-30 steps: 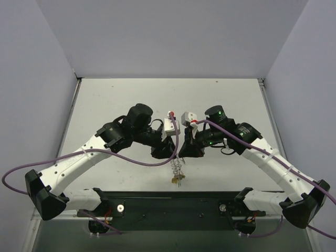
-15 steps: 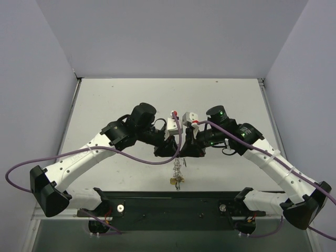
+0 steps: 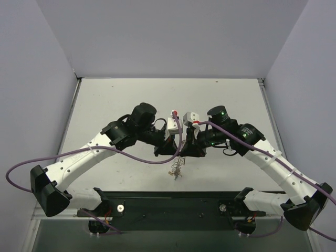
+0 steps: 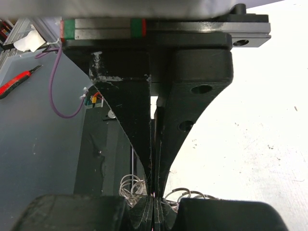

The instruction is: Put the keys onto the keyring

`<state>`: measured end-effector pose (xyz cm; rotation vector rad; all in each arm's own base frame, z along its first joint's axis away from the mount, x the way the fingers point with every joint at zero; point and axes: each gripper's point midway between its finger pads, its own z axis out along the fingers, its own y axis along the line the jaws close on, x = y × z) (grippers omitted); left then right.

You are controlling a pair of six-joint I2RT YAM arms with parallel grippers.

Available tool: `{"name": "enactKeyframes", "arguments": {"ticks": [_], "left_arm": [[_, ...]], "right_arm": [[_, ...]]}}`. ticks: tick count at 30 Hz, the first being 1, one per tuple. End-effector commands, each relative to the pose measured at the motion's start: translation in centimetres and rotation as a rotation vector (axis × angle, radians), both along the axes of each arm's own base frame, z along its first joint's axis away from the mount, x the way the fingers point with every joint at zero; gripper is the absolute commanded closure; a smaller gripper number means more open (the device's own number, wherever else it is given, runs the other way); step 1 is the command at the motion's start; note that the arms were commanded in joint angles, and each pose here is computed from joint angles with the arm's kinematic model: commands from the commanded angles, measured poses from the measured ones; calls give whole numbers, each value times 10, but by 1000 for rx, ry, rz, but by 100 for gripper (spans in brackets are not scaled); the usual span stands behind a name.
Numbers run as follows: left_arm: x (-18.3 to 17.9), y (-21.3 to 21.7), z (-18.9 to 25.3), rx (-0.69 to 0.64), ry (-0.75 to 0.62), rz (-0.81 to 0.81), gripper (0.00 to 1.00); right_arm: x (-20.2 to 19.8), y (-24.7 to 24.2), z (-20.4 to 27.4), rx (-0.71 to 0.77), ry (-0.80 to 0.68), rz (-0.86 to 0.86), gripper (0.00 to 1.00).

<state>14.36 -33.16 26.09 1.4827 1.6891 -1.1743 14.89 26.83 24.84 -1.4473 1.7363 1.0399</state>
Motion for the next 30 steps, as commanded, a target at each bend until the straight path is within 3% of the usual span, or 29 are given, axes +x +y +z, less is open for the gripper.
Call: {"name": "enactKeyframes", "arguments": {"ticks": [1, 4, 5, 7, 8, 14, 21, 30], "left_arm": [[6, -12, 17, -84, -41, -6, 100], [7, -13, 21, -126, -52, 19, 100], [10, -13, 23, -139, -64, 41, 100], [13, -12, 28, -188, -91, 78, 100], [15, -11, 31, -206, -104, 97, 100], [17, 1, 56, -385, -215, 190, 100], [17, 13, 78, -554, -285, 258, 100], [13, 19, 83, -602, -316, 260, 100]], "right_arm": [[-5, 9, 34, 115, -81, 53, 100], [2, 8, 37, 123, -101, 4, 98], [8, 6, 37, 122, -106, -39, 88], [25, -1, 41, 135, -131, -130, 80], [27, -4, 43, 151, -114, -159, 70], [34, -17, 62, 274, -147, -251, 40], [21, -11, 66, 306, -33, -216, 35], [21, -4, 69, 330, 58, -220, 39]]}}
